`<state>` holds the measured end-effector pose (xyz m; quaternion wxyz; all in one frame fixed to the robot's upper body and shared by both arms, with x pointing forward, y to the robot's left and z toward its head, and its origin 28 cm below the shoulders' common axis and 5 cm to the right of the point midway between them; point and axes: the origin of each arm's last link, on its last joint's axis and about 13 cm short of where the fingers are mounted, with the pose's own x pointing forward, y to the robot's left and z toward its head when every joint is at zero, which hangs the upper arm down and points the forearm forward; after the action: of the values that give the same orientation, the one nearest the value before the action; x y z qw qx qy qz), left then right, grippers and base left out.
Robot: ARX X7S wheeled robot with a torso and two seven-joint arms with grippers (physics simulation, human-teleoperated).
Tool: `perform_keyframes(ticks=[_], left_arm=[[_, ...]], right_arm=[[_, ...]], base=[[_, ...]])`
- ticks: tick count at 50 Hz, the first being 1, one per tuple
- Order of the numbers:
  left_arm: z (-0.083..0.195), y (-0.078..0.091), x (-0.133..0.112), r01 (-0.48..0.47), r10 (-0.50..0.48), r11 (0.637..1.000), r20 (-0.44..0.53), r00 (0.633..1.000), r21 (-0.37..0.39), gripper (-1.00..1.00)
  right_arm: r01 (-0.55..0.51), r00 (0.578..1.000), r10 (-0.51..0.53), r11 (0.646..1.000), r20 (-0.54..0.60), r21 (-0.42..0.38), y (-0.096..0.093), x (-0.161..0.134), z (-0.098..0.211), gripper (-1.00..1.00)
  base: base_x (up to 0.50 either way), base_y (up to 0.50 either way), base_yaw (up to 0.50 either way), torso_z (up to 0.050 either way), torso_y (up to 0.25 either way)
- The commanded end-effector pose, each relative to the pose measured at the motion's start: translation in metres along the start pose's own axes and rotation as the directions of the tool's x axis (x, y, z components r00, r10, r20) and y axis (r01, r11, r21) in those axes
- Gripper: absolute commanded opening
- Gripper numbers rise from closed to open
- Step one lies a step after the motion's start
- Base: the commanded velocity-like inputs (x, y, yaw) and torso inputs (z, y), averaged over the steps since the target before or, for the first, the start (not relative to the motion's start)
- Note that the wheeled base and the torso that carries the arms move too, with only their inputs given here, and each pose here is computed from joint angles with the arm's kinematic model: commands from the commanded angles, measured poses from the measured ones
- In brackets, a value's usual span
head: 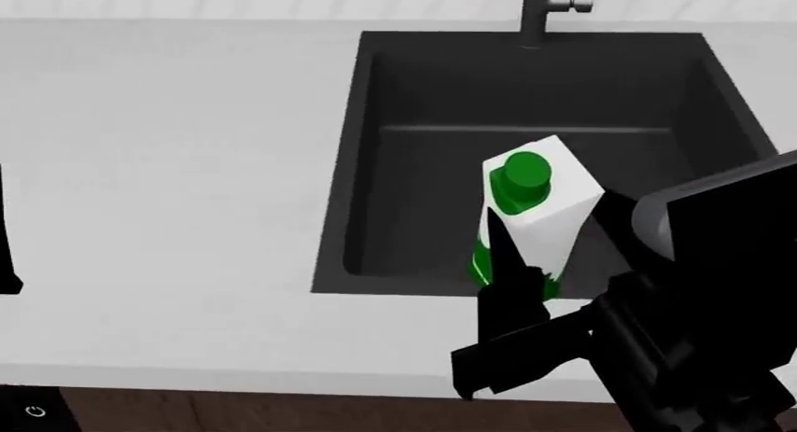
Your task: Place the eggs and milk next to the bowl.
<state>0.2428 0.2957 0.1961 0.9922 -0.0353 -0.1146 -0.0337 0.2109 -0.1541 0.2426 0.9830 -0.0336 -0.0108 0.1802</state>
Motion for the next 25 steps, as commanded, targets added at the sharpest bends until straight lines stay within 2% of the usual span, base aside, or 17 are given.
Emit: perform_keyframes(ticks=[1,25], left_arm=[[0.0013,-0.0004,0.0004,0.005,-0.005,1.0,0.002,1.0,0.005,1.0],[0.0071,0.0001,-0.0006,0.003,-0.004,1.0,0.015,1.0,0.011,1.0]], right_arm=[[0.001,1.0,-0.001,1.0,0.014,-0.017,-0.0018,-0.0002,0.001,-1.0],[-0.005,1.0,0.005,1.0,0.016,-0.018,-0.0006,-0.0001,0.0016,-1.0]], base=[[0.0,0.5,0.0,0.0,0.0],[0.0,0.5,0.0,0.0,0.0]])
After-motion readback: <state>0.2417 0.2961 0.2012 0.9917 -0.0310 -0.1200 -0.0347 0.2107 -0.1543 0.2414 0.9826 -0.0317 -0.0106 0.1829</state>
